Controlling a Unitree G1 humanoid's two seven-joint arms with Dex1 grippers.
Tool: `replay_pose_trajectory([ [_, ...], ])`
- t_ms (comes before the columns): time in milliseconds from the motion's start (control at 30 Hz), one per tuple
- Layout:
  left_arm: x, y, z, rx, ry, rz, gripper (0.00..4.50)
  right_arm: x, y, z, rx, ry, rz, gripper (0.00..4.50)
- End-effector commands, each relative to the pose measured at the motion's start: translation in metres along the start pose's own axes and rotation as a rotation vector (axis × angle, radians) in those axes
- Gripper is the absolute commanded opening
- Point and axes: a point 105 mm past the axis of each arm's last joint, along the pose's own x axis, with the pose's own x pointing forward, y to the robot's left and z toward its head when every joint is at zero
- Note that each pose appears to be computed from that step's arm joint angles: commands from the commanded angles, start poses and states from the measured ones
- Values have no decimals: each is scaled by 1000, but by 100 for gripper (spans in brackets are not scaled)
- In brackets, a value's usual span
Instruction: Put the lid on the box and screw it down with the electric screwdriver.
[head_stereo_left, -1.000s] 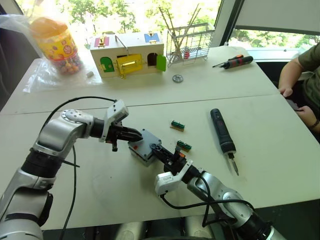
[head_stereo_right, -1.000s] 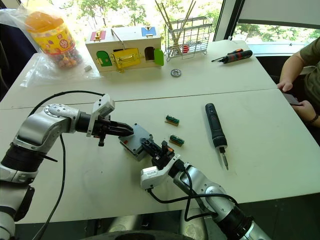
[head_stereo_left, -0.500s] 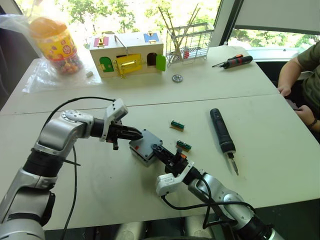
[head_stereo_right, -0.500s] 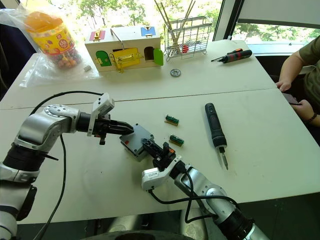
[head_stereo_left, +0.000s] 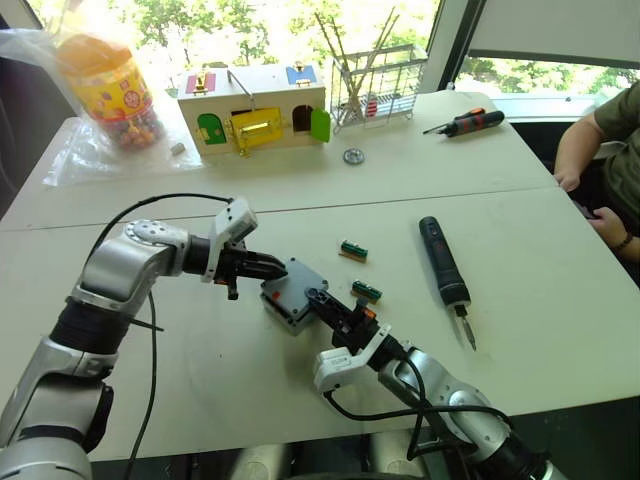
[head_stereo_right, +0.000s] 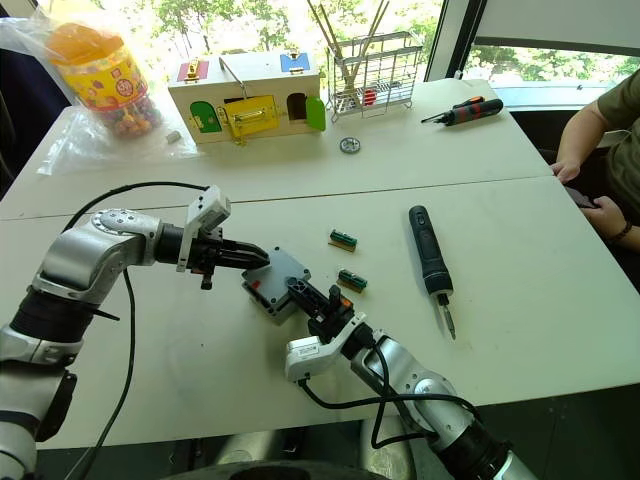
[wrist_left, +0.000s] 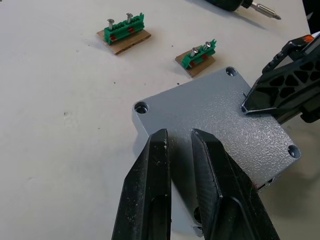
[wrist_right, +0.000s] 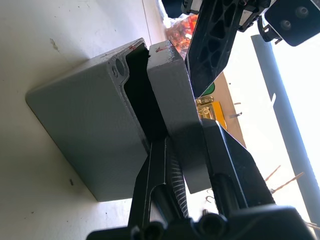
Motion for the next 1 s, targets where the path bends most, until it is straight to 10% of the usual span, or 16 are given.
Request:
replay_pose_trajectory([
  [33, 8, -3, -26, -7, 98, -11, 71, 1, -16, 6, 8, -42, -54, 14],
  [333, 17, -4, -53, 39, 192, -5, 66, -7, -18, 6, -3, -57, -52, 375],
  [1000, 21, -9, -52, 92, 144, -14, 66, -41, -35, 1, 44, -24, -107, 375],
])
